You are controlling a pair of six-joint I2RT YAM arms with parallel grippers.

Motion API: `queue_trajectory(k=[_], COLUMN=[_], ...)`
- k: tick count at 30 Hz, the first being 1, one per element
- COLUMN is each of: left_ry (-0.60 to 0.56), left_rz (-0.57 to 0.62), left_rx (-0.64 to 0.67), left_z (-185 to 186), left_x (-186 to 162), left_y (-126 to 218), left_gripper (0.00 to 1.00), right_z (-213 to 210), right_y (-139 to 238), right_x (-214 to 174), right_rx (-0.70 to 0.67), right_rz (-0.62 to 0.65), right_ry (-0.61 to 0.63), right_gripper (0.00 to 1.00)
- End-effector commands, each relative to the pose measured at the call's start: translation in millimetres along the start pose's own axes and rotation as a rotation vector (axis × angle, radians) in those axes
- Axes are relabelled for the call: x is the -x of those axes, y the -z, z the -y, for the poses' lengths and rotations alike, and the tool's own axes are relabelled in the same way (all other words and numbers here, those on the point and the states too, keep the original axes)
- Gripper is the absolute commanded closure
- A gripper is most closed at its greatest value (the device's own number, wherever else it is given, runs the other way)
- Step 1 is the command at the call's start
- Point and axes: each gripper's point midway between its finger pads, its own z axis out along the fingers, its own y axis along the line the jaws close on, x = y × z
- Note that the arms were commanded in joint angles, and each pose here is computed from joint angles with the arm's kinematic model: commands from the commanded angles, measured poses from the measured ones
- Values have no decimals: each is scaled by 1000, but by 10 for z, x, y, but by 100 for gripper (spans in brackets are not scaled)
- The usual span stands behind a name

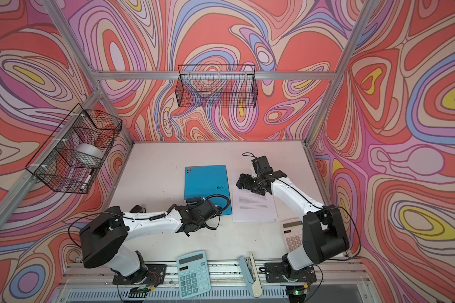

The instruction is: Put the files into the folder

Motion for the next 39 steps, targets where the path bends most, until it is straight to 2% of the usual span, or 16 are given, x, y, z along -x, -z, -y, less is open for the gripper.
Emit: queue_trajectory(k=[1, 10, 18, 39], left_ry=[-23, 16, 76, 155], left_rz=[32, 55, 40, 29], left_rx=[77, 199, 272, 333], left_z=[-50, -181, -298, -462], left_x=[115, 137, 79, 51], left_y=[-48, -67, -37, 49], left_gripper=[0, 0, 0, 0], right_z=[-37, -23, -127, -303], right_y=[-8, 8, -25, -123], right_x=[66, 29, -86, -341], right_rx=[1, -2, 69, 220], right_rz=[17, 8, -54, -176], right_ry=[0, 5, 21, 42], right_gripper=[7, 6, 6, 6])
